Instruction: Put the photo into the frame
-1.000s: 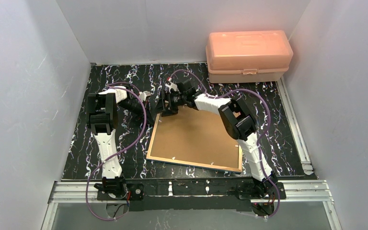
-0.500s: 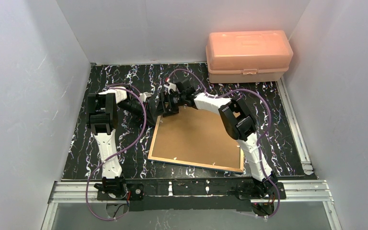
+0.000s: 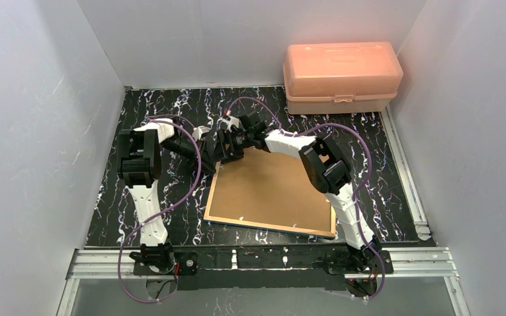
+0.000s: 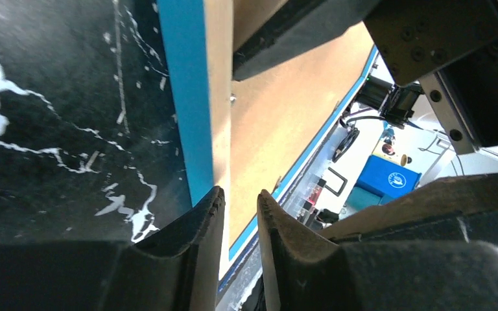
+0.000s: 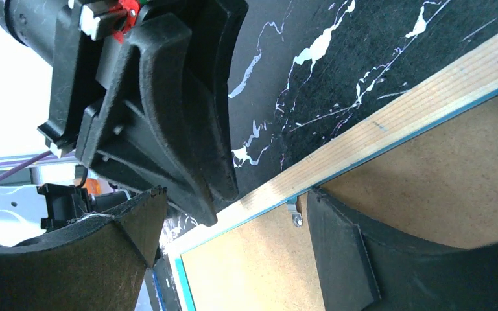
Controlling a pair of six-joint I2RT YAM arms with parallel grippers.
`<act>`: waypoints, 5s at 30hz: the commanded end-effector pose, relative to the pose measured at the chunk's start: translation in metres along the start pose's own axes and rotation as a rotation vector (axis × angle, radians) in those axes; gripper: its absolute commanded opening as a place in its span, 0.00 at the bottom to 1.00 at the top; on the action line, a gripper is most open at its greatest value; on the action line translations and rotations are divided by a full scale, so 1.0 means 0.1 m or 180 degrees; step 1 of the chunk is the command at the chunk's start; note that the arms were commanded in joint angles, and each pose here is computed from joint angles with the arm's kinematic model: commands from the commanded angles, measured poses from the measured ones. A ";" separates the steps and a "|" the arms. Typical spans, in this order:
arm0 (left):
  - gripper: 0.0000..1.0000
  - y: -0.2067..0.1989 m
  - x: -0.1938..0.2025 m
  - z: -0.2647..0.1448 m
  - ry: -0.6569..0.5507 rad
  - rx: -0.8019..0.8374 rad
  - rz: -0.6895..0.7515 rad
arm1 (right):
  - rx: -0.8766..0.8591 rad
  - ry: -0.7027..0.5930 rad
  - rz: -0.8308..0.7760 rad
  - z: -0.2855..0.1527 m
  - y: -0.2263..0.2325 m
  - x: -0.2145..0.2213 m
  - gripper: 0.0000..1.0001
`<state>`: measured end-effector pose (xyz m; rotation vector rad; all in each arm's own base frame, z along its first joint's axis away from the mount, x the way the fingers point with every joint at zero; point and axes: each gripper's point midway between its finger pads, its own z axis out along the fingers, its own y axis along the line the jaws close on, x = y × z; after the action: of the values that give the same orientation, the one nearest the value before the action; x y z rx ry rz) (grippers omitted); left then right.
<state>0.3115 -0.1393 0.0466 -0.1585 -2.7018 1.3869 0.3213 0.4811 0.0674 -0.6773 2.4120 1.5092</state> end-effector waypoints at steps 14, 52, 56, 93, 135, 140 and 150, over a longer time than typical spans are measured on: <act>0.12 0.22 0.06 0.17 0.0081 -0.0419 -0.0184 | -0.0162 0.0064 0.0115 -0.08 0.04 0.14 0.87; 0.69 -0.59 -0.22 -1.04 -0.0708 -0.0581 0.0690 | 0.2050 0.0777 -0.2036 -1.39 0.38 1.67 0.81; 0.71 -0.72 -0.17 -1.28 -0.0920 -0.0721 0.0918 | 0.2036 0.0869 -0.2156 -1.37 0.39 1.94 0.78; 0.98 -1.42 0.35 -1.75 -0.1811 -0.0824 0.3032 | 0.2226 0.0576 -0.2823 -1.14 0.75 1.75 0.04; 0.38 -1.26 0.64 -0.70 -0.0904 -0.1768 0.7645 | 0.1310 0.0149 -0.2491 -1.33 1.65 0.75 0.20; 0.35 -1.42 0.72 -0.78 -0.0949 -0.1570 0.7290 | 0.1518 0.0046 -0.2681 -1.53 1.72 0.54 0.74; 0.32 -1.69 0.87 -0.91 -0.0920 -0.1199 0.6776 | 0.1843 0.0367 -0.3169 -1.96 1.79 0.60 0.99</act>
<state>0.2477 -0.1441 0.2256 -3.6191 -2.0043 0.3263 0.2005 0.3820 0.2610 -1.3991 1.9187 0.4882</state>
